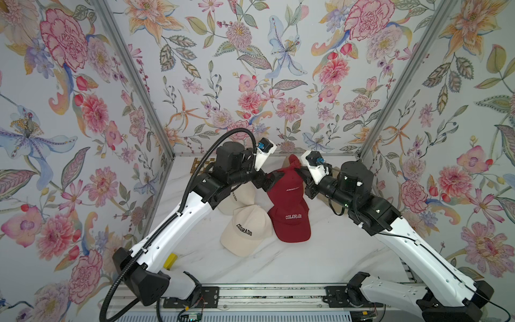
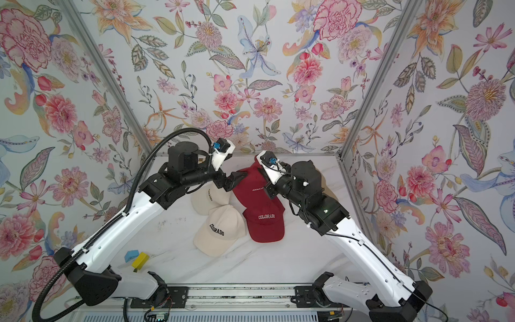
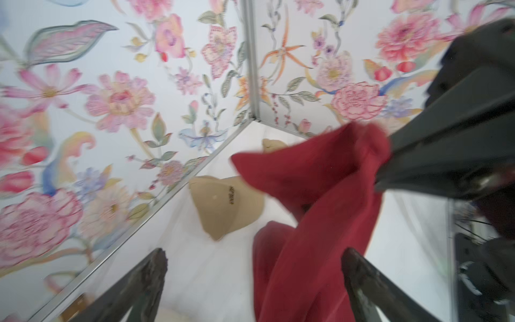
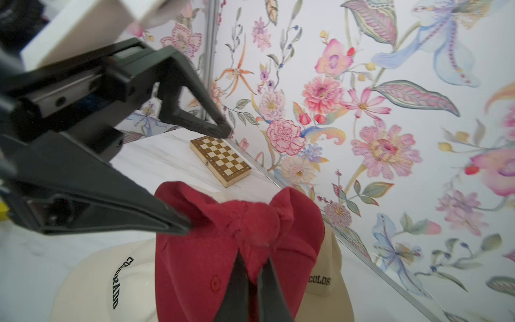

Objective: Stack the baseball caps by color
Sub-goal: Pick up the baseball cap from the center of the board, then place the baseball cap on the baseball cap.

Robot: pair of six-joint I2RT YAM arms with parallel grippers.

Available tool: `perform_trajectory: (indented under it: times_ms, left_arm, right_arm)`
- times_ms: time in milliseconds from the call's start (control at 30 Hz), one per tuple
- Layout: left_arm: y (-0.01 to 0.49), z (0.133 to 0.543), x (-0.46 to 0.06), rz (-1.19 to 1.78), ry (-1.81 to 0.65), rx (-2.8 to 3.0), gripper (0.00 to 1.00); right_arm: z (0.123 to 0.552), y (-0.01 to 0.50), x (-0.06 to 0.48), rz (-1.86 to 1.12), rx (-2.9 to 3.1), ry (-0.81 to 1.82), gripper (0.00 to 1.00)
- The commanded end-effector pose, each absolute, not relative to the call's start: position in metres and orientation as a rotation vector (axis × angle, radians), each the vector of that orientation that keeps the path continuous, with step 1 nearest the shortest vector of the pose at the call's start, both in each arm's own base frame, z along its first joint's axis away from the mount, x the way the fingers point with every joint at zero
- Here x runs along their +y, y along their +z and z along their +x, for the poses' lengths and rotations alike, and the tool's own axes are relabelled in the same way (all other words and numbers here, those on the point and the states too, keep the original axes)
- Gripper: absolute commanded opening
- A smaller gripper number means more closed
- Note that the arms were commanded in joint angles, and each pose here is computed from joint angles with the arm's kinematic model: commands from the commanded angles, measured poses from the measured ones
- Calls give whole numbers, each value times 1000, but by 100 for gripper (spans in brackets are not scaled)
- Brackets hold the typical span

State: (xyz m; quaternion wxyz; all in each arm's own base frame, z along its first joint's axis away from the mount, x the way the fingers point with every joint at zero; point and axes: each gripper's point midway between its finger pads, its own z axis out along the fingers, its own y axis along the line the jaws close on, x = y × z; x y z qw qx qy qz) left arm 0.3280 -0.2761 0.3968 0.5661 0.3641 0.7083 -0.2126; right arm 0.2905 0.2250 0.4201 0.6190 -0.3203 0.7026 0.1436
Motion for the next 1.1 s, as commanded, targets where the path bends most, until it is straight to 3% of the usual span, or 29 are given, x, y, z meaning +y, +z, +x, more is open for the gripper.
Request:
perform_trajectory:
  times_ms: [0, 400, 733, 1067]
  left_arm:
    - [424, 338, -219, 608, -313, 1593, 100]
    - [333, 315, -197, 539, -368, 1721, 100]
    - [314, 309, -203, 548, -433, 1726, 100]
    - [302, 311, -212, 564, -477, 1740, 100]
  right_arm:
    - [300, 401, 168, -476, 1901, 219, 0]
    - [298, 306, 172, -331, 2302, 378, 0]
    - [321, 242, 186, -177, 2398, 456, 0]
    - [337, 216, 201, -113, 2430, 575, 0]
